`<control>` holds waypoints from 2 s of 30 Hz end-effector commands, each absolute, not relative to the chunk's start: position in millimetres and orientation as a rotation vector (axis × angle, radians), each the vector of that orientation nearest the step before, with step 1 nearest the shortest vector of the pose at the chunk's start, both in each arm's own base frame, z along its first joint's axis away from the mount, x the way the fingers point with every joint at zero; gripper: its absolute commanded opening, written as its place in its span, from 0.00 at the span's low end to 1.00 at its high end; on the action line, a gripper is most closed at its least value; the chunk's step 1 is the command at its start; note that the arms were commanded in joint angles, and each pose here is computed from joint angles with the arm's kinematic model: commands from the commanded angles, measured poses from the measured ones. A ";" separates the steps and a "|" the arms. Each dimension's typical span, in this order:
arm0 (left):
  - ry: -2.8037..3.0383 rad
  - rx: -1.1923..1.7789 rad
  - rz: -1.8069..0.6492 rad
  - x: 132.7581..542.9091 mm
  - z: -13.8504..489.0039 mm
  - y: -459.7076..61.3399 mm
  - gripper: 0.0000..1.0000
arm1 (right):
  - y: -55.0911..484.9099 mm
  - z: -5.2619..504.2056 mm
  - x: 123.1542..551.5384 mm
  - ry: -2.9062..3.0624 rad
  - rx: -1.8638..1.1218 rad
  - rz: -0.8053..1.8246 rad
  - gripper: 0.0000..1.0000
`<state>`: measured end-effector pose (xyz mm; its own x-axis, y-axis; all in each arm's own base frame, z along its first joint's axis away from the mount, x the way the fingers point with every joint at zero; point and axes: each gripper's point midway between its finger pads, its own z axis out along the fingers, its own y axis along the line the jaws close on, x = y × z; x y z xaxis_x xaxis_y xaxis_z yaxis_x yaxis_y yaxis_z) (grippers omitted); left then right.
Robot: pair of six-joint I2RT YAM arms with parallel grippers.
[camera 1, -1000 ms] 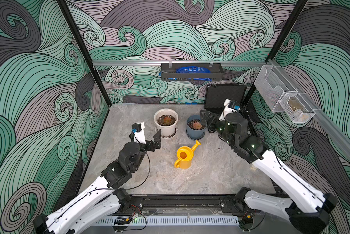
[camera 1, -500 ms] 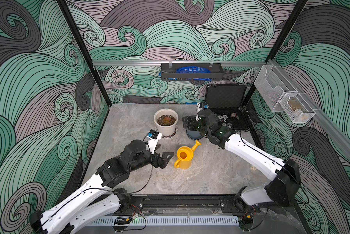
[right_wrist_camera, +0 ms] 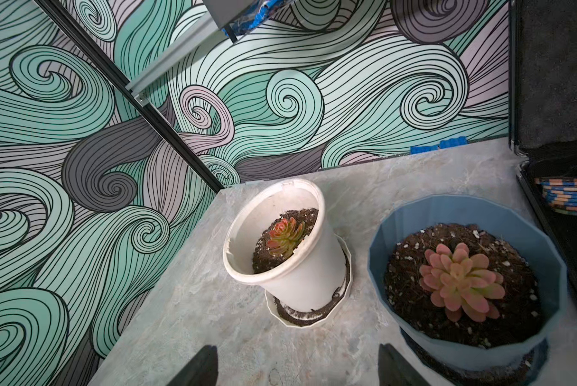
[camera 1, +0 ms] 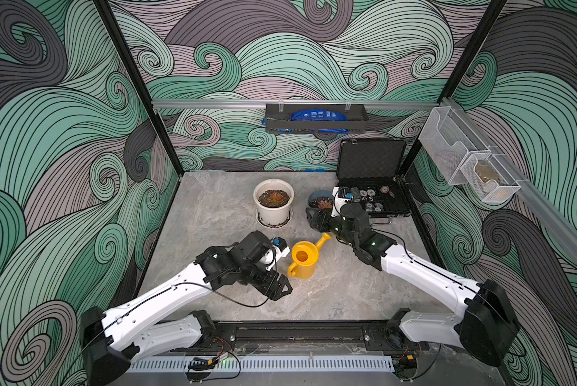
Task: Water the succulent around the soil edge
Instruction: Pick up the watering can from the center of the board.
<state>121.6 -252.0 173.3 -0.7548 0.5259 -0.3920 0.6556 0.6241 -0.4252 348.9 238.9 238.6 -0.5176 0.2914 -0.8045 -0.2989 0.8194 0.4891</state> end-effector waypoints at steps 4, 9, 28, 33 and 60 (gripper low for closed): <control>2.588 1.132 -0.728 137.5 162.9 -270.0 0.82 | 232.6 234.0 353.0 1.985 0.046 0.807 0.76; 2.642 1.121 -0.634 153.6 143.5 -274.0 0.77 | 222.0 224.7 356.5 2.016 0.098 0.854 0.75; 2.509 1.024 -0.511 214.4 114.0 -299.6 0.67 | 197.6 210.2 362.0 2.042 0.200 0.921 0.67; 2.543 1.023 -0.489 218.4 107.0 -302.2 0.61 | 198.3 210.2 362.3 2.043 0.195 0.931 0.64; 2.593 0.851 -0.494 209.3 98.9 -290.9 0.38 | 198.8 208.3 361.7 2.053 0.186 0.955 0.43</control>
<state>205.4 -287.3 95.5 -0.7505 0.4987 -0.4336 0.6251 0.7488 -0.2206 361.6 199.9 206.3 -0.6384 0.4419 -0.6302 -0.1897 0.7031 0.6853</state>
